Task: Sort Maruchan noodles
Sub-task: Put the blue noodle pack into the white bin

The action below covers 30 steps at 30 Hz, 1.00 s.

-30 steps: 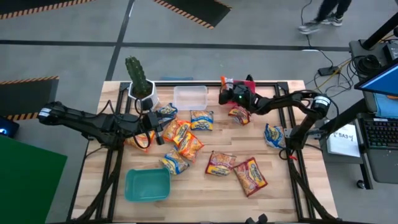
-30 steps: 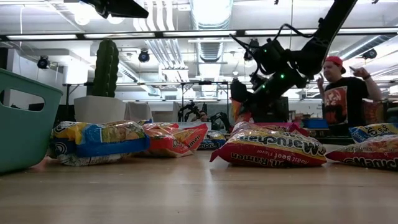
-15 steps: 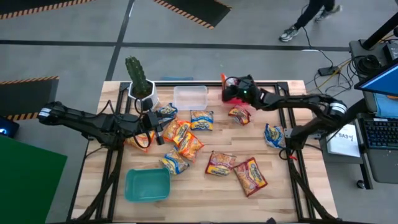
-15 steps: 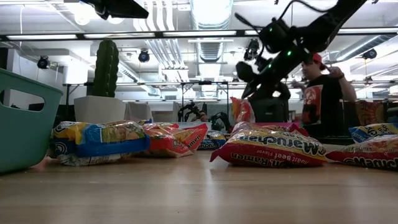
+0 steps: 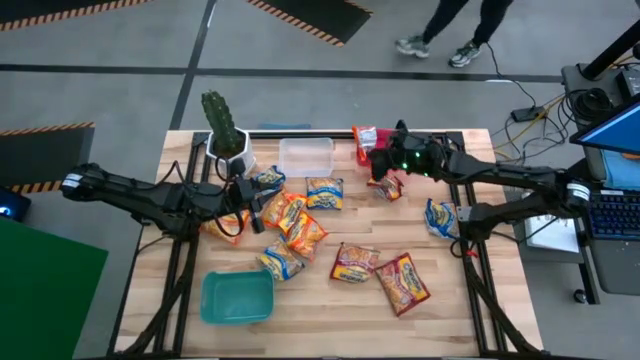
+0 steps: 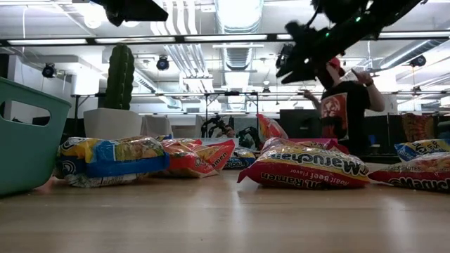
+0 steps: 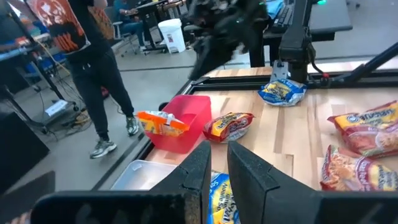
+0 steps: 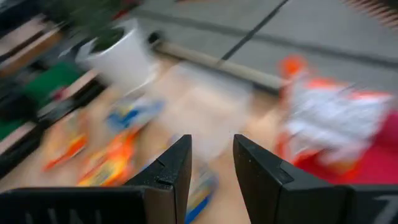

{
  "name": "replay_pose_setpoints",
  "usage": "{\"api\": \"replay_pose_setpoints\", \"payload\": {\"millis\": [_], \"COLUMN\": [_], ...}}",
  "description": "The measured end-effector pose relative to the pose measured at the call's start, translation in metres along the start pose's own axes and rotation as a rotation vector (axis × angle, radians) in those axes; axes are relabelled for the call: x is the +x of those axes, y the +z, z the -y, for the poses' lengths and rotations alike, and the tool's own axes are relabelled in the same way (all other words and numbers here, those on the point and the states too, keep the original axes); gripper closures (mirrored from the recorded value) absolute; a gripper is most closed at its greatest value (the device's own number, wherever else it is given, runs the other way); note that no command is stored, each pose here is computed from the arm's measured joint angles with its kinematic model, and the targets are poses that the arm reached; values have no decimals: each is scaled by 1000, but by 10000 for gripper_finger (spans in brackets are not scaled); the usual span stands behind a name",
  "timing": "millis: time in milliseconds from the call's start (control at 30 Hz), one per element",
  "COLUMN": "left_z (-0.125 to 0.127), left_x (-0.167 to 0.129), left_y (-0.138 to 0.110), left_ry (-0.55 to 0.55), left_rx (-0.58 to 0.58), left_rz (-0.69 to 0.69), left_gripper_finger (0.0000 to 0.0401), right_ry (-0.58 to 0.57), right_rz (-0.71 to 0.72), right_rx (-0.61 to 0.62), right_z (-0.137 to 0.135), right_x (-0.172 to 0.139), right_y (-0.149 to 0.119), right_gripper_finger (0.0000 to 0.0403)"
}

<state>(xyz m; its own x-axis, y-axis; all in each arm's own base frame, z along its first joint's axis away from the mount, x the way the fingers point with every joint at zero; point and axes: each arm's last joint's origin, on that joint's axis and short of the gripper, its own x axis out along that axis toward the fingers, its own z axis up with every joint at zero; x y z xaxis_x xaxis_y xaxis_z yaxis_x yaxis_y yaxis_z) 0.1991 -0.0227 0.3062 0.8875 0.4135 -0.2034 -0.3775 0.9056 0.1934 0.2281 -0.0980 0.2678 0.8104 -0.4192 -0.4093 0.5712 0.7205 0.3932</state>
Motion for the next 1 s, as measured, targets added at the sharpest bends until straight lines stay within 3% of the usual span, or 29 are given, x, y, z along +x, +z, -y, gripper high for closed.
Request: {"api": "replay_pose_setpoints", "payload": {"millis": [267, 500, 633, 767, 1000], "left_z": [7, 26, 35, 43, 36], "left_x": [8, 33, 50, 67, 104], "left_y": [-27, -57, -53, -48, -64], "left_ry": [0, 8, 17, 3, 33], "left_rx": [-128, -176, -138, -28, 47], "left_rz": [-62, -116, -146, -200, -378], "left_gripper_finger": [364, 364, 364, 364, 364], "right_ry": [145, -19, -42, -42, -44], "right_rz": [-195, -215, -234, -244, -236], "right_rx": [-30, -54, -43, -29, -24], "right_z": [-38, -51, -53, -54, -53], "right_x": [-9, 3, 16, 28, 36], "right_y": [-49, -101, -118, -126, -129], "right_gripper_finger": [313, 332, 341, 349, 357]}}
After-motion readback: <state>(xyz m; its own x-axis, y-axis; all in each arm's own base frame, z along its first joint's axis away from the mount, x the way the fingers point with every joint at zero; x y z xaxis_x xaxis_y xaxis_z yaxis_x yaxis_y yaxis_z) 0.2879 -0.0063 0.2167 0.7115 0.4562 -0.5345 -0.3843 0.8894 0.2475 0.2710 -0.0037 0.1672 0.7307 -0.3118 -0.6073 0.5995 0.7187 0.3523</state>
